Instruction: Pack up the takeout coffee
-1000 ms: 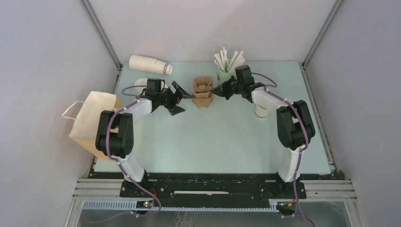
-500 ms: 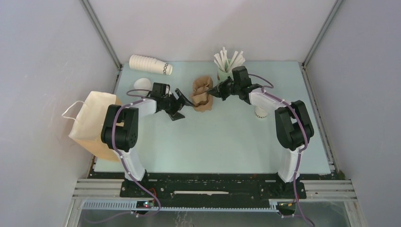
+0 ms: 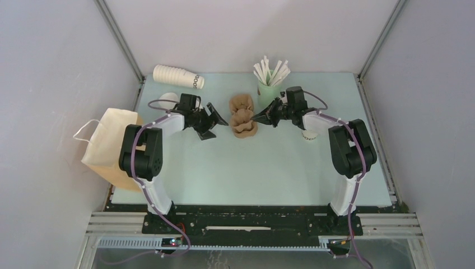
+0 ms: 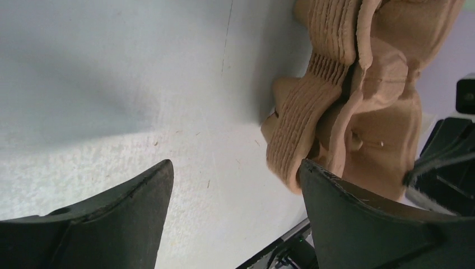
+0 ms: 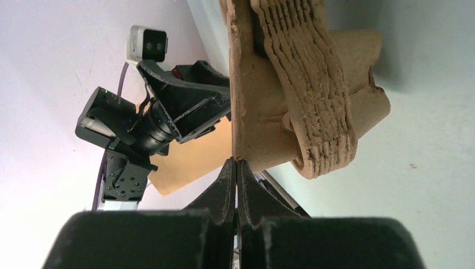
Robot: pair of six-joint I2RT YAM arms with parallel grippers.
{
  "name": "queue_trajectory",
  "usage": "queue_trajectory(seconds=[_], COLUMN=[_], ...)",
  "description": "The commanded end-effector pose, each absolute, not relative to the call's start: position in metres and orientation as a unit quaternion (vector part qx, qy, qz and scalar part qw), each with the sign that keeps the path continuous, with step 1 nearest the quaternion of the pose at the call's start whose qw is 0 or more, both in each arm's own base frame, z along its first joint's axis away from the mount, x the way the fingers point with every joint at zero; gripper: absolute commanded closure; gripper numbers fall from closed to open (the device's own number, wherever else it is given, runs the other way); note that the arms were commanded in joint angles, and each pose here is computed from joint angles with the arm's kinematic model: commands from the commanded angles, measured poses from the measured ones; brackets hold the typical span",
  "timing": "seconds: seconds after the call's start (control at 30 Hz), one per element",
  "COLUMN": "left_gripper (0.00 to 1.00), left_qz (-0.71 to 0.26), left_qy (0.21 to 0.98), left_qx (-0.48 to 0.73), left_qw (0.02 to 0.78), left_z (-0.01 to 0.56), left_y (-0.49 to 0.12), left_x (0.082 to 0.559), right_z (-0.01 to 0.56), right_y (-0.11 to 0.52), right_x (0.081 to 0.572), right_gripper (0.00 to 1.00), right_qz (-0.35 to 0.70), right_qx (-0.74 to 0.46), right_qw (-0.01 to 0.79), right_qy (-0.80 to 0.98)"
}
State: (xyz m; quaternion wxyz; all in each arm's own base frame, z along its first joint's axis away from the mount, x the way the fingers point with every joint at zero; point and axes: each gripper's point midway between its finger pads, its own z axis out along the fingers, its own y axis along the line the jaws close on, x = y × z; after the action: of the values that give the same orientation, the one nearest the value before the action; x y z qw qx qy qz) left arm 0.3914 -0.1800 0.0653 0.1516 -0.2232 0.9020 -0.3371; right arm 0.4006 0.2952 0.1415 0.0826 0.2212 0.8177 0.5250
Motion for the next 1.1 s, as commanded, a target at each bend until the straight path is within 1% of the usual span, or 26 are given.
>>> queue_trajectory(seconds=[0.0, 0.07, 0.1, 0.23, 0.3, 0.4, 0.5, 0.67, 0.9, 1.0, 1.07], left_gripper=[0.16, 0.24, 0.25, 0.21, 0.21, 0.25, 0.31, 0.35, 0.49, 0.49, 0.45], left_qz=[-0.339, -0.34, -0.347, -0.426, -0.464, -0.482, -0.481, -0.469, -0.45, -0.436, -0.426], left_qy=[0.899, 0.898, 0.895, 0.859, 0.841, 0.829, 0.834, 0.843, 0.859, 0.866, 0.871], left_qx=[-0.18, -0.178, -0.181, -0.189, -0.201, -0.205, -0.203, -0.201, -0.188, -0.187, -0.186], left_qw=[0.208, 0.213, 0.213, 0.21, 0.194, 0.197, 0.179, 0.171, 0.158, 0.158, 0.161], left_z=[0.112, 0.122, 0.128, 0.166, 0.177, 0.186, 0.179, 0.171, 0.159, 0.155, 0.153], left_y=[-0.171, -0.167, -0.167, -0.187, -0.2, -0.212, -0.227, -0.241, -0.254, -0.252, -0.25], left_x=[0.401, 0.397, 0.394, 0.394, 0.394, 0.4, 0.403, 0.41, 0.415, 0.415, 0.416], right_z=[0.193, 0.198, 0.199, 0.198, 0.196, 0.195, 0.194, 0.192, 0.188, 0.188, 0.188], right_y=[0.289, 0.29, 0.291, 0.291, 0.291, 0.292, 0.294, 0.293, 0.295, 0.295, 0.296], right_x=[0.407, 0.411, 0.412, 0.412, 0.411, 0.412, 0.412, 0.41, 0.409, 0.409, 0.408], right_gripper=[1.0, 1.0, 1.0, 1.0, 1.0, 1.0, 1.0, 1.0, 1.0, 1.0, 1.0], right_qz=[0.585, 0.598, 0.601, 0.601, 0.598, 0.6, 0.603, 0.599, 0.595, 0.595, 0.594], right_qx=[0.158, 0.172, 0.175, 0.177, 0.177, 0.177, 0.177, 0.173, 0.17, 0.17, 0.17], right_qw=[0.137, 0.129, 0.127, 0.125, 0.122, 0.121, 0.118, 0.118, 0.118, 0.118, 0.117], right_qy=[0.783, 0.772, 0.769, 0.769, 0.772, 0.771, 0.769, 0.773, 0.777, 0.776, 0.777])
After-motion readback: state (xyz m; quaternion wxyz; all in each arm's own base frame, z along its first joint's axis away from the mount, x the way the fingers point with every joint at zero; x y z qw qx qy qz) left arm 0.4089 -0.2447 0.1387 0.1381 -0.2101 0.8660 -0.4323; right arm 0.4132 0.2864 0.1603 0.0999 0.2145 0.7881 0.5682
